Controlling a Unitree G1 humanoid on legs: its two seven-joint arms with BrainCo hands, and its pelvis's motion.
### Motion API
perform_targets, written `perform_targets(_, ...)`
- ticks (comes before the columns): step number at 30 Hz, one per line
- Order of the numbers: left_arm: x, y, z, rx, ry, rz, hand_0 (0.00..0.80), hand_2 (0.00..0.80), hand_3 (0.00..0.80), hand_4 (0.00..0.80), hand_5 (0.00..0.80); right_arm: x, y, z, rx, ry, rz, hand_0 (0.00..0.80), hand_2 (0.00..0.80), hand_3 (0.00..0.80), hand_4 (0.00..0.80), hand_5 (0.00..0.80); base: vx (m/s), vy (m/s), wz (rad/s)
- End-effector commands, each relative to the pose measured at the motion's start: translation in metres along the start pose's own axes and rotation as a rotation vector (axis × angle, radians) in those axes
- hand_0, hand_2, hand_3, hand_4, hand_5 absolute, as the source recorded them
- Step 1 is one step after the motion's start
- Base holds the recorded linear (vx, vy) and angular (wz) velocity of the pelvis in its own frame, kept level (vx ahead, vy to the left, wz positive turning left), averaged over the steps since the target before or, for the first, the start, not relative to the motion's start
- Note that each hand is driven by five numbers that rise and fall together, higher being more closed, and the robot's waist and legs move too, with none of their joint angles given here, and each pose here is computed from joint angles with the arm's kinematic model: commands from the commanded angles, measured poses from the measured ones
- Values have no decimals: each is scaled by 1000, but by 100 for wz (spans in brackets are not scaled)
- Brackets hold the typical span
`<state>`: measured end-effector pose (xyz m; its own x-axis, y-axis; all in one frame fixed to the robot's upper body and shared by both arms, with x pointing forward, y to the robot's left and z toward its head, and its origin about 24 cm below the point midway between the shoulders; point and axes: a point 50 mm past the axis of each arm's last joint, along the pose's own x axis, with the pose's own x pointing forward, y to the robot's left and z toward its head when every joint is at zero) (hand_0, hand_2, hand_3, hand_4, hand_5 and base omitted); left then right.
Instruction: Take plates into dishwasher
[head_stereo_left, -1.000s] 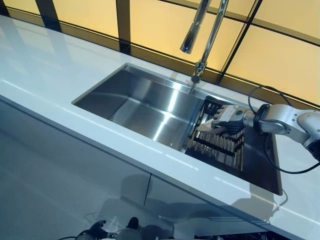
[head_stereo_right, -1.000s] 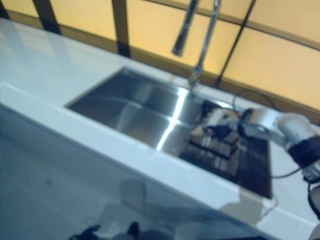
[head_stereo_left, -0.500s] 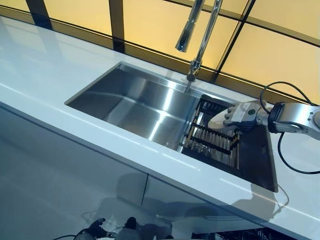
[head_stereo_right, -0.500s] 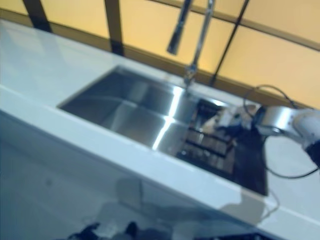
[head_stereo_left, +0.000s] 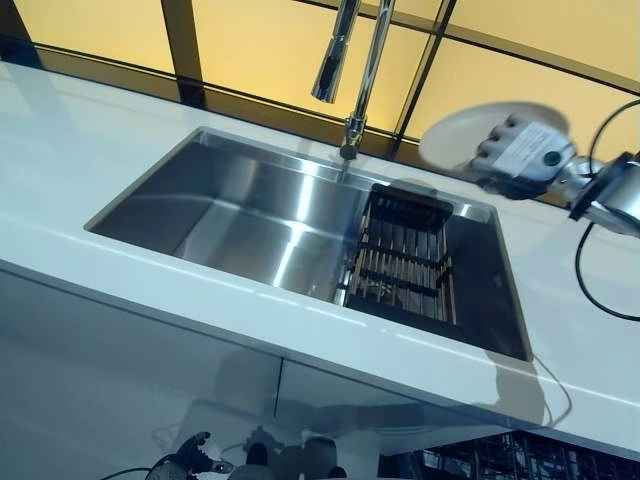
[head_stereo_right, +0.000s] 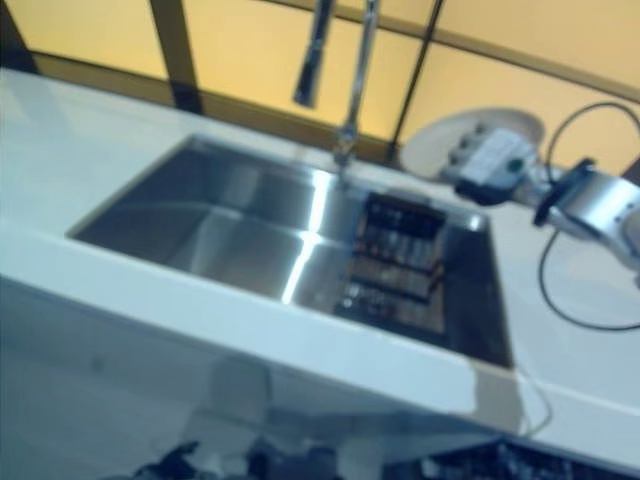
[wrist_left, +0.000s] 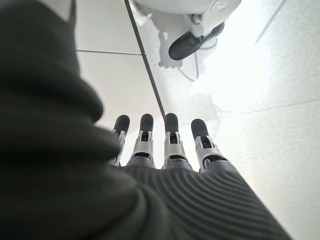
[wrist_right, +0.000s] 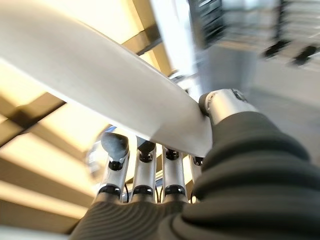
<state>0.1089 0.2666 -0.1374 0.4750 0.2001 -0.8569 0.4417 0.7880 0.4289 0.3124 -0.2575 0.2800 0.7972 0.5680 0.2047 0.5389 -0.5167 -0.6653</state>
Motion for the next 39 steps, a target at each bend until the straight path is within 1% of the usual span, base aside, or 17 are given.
perform_targets(1, 1, 6, 5, 44, -34, 19, 0, 0, 0, 0, 0, -19, -38, -55, 4, 328, -266, 800, 800, 800, 800, 800, -94, 149, -7)
perform_targets(5, 1, 6, 5, 50, -30, 6, 0, 0, 0, 0, 0, -32, -42, -66, 88, 450, -388, 800, 800, 800, 800, 800, -64, 149, -19)
perform_targets(7, 1, 3, 1, 60, -20, -9, 0, 0, 0, 0, 0, -36, -44, -68, 170, 516, -472, 800, 800, 800, 800, 800, -43, 140, -18)
perform_targets(10, 0, -1, -2, 72, -7, -26, 0, 0, 0, 0, 0, -38, -46, -68, 311, 591, -600, 800, 800, 800, 800, 800, -23, 96, -32)
perform_targets(13, 1, 1, 0, 66, 6, -32, 0, 0, 0, 0, 0, -38, -47, -64, 488, 649, -749, 800, 800, 800, 800, 800, -58, 109, -37)
perform_targets(19, 4, 0, 2, 64, 24, -47, 0, 0, 0, 0, 0, -35, -44, -57, 777, 716, -942, 800, 800, 800, 800, 800, -95, 21, -54)
perform_targets(24, 5, -3, 0, 81, 32, -63, 0, 0, 0, 0, 0, -32, -39, -48, 889, 734, -993, 800, 800, 800, 800, 800, -79, -65, -53)
perform_targets(25, 5, -3, -1, 77, 34, -59, 0, 0, 0, 0, 0, -30, -35, -42, 945, 734, -1006, 800, 800, 800, 800, 800, -101, -124, -90)
perform_targets(30, 5, 1, -1, 75, 33, -46, 0, 0, 0, 0, 0, -24, -27, -29, 1081, 725, -1001, 800, 800, 800, 800, 800, -105, -179, -102)
perform_targets(34, 6, 6, 1, 94, 26, -33, 0, 0, 0, 0, 0, -25, -21, -21, 1131, 718, -964, 800, 800, 800, 800, 800, -43, -269, -64)
perform_targets(39, 8, 15, 8, 88, 13, 3, 0, 0, 0, 0, 0, -32, -16, -14, 1214, 713, -978, 800, 800, 800, 800, 800, -117, -332, -57)
